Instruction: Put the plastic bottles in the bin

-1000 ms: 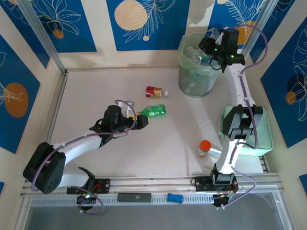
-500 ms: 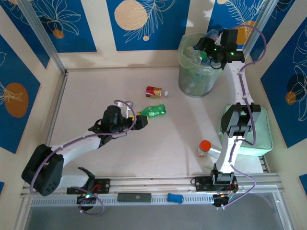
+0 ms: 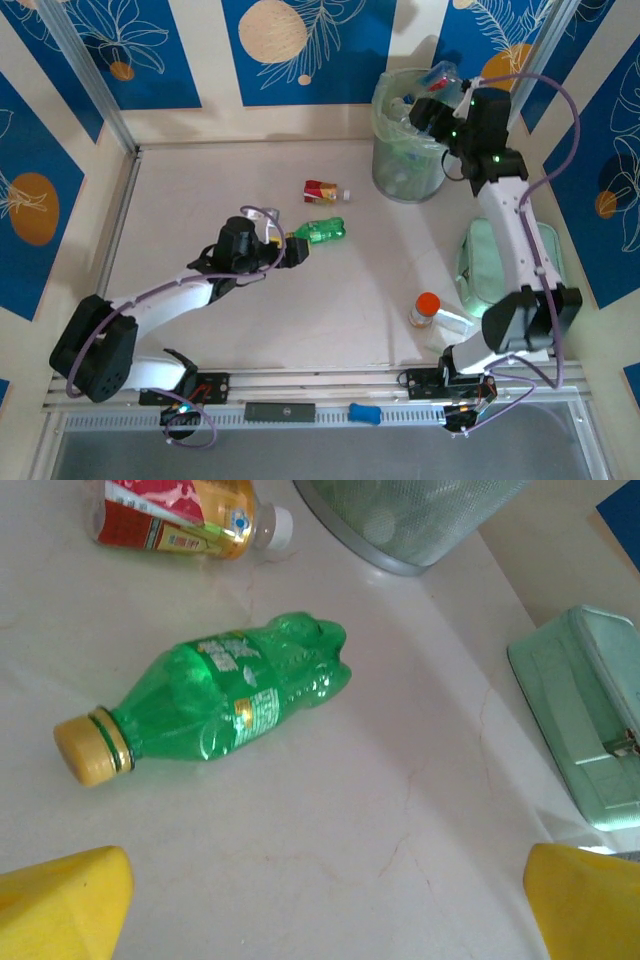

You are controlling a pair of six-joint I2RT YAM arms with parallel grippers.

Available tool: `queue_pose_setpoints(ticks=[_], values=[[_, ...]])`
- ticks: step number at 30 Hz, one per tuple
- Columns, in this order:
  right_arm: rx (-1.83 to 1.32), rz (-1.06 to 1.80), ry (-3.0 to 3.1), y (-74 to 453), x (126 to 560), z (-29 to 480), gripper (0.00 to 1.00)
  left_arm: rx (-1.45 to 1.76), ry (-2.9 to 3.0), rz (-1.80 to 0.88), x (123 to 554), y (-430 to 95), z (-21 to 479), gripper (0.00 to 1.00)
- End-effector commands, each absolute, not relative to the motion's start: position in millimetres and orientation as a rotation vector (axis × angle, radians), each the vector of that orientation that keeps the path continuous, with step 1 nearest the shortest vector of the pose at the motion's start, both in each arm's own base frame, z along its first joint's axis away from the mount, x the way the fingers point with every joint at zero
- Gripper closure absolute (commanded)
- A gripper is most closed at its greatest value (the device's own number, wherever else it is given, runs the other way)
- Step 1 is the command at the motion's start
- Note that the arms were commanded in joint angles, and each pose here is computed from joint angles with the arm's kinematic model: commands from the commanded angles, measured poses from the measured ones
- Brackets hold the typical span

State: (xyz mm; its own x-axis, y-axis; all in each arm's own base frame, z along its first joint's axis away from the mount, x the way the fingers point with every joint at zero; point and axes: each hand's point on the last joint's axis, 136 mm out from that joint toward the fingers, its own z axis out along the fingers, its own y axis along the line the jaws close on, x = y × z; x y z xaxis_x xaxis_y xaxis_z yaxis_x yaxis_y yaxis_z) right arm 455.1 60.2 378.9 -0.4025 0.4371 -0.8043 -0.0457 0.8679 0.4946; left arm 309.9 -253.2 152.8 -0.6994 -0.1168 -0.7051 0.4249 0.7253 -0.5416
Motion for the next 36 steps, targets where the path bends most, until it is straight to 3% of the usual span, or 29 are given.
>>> queue_pose_setpoints(ticks=[1, 6, 12, 22, 36], values=[[0.269, 0.516, 1.876, 65.7, 435.7, 375.8, 0.17, 0.266, 2.118, -0.874, 328.0, -256.8, 170.5, 0.0], [0.278, 0.574, 1.945, 89.9, 400.3, 329.5, 0.13, 0.296, 2.088, -0.884, 348.9, -263.7, 181.3, 0.0], [0.289, 0.661, 2.103, 127.3, 373.9, 255.2, 0.0, 0.311, 2.113, -0.87, 377.2, -262.9, 171.0, 0.0], [0.329, 0.688, 2.278, 164.6, 357.1, 182.6, 0.01, 0.425, 2.249, -0.839, 404.4, -269.9, 131.5, 0.0], [0.34, 0.685, 2.297, 167.7, 361.0, 177.1, 0.01, 0.671, 2.401, -0.841, 402.6, -293.1, 91.1, 0.0]])
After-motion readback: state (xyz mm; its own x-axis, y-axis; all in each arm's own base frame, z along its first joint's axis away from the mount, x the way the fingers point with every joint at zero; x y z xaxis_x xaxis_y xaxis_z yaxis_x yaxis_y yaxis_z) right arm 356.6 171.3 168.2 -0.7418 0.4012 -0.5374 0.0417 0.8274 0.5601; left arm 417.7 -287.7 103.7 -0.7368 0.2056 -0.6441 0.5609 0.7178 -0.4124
